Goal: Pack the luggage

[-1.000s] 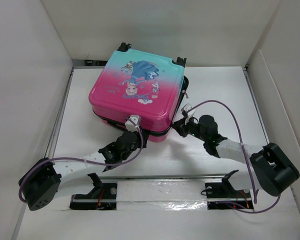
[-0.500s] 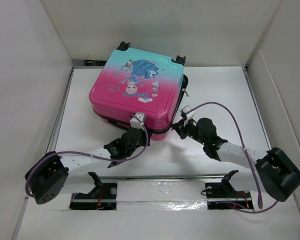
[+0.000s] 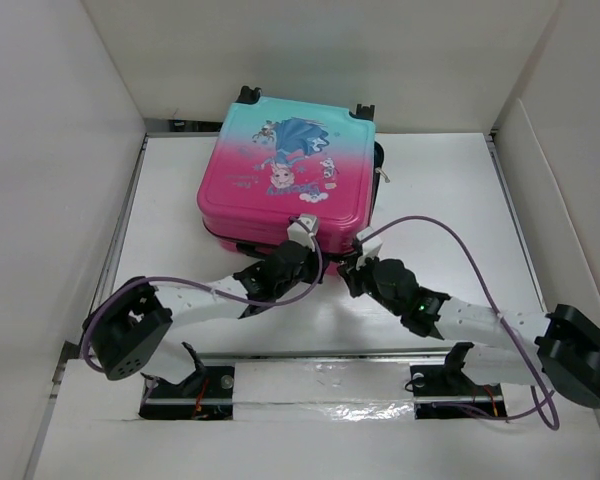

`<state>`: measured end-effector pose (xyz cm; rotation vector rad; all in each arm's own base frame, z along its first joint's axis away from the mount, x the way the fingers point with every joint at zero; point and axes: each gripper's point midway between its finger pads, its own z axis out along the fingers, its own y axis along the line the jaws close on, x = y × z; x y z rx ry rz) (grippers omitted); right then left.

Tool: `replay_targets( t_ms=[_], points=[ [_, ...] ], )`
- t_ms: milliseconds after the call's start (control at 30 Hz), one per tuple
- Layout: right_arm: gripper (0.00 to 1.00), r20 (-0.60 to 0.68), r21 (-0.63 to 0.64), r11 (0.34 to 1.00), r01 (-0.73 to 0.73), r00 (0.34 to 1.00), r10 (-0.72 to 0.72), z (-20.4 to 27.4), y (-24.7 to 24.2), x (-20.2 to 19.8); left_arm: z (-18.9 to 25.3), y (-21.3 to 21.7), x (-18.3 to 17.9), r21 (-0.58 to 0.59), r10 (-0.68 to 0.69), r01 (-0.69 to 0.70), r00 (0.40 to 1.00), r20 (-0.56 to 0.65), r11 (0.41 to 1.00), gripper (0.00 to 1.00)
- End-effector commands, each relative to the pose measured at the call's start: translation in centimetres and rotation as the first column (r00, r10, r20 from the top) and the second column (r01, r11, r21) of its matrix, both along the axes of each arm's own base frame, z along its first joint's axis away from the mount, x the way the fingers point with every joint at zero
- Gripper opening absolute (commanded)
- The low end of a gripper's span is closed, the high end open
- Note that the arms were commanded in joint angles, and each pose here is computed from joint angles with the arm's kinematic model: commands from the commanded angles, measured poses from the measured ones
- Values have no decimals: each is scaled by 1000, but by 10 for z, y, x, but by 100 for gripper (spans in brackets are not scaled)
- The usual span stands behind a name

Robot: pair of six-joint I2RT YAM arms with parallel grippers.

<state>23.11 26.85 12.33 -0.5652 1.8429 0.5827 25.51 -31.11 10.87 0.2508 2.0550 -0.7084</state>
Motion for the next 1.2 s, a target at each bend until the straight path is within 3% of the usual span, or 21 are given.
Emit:
replay_targets(
  t_ms=[0,100,133,167,200,267,300,333,433,533,567,667,767,800,933,967,1100,1167],
  points=[
    [0,-35,240,963,-121,990,133,38,58,-32,76,-34,44,-246,77,-41,987,139,968,7],
    [0,-2,307,949,-64,998,68,49,59,-16,74,-28,46,-236,86,-57,990,113,970,19],
    [0,1,308,951,-37,999,39,49,54,-10,61,-15,41,-209,97,-78,992,83,975,24],
    [0,-9,303,953,-16,1000,20,46,49,-7,58,-3,39,-208,120,-101,990,79,973,37],
    [0,-11,307,952,2,1000,1,48,42,-5,77,14,38,-252,149,-121,984,98,960,44],
    [0,-31,297,954,38,999,-30,36,24,3,57,42,24,-201,163,-149,985,57,968,55],
    [0,-30,308,951,36,999,-29,38,19,4,75,54,17,-231,174,-152,982,78,961,56],
    [0,-29,304,953,20,1000,-11,36,17,4,62,69,8,-177,181,-171,982,45,969,57],
    [0,-38,269,963,27,999,-18,28,8,9,79,104,-5,-177,255,-241,965,58,954,57],
    [0,-41,260,966,8,999,3,25,7,10,100,150,3,-245,449,-421,891,67,873,47],
    [0,-41,258,966,6,999,5,25,7,10,105,181,16,-270,571,-536,818,70,800,42],
    [0,-38,256,966,19,999,-10,25,1,13,122,233,35,-409,727,-652,685,43,638,38],
    [0,-28,238,970,40,999,-34,25,-11,19,133,282,54,-521,826,-715,563,-31,467,38],
    [0,-25,231,972,35,999,-30,25,-12,19,136,291,60,-543,834,-714,550,-44,442,38],
    [0,-19,214,977,23,1000,-19,27,-18,18,127,322,91,-618,805,-688,575,-145,380,38],
    [0,-12,212,977,21,1000,-18,27,-18,19,137,322,92,-645,786,-659,601,-143,387,38],
    [0,-8,203,979,18,1000,-17,28,-18,19,86,320,135,-539,723,-730,628,-288,420,35],
    [0,-18,200,980,-19,1000,23,26,-13,14,86,313,149,-574,684,-690,672,-282,441,32]
  ],
)
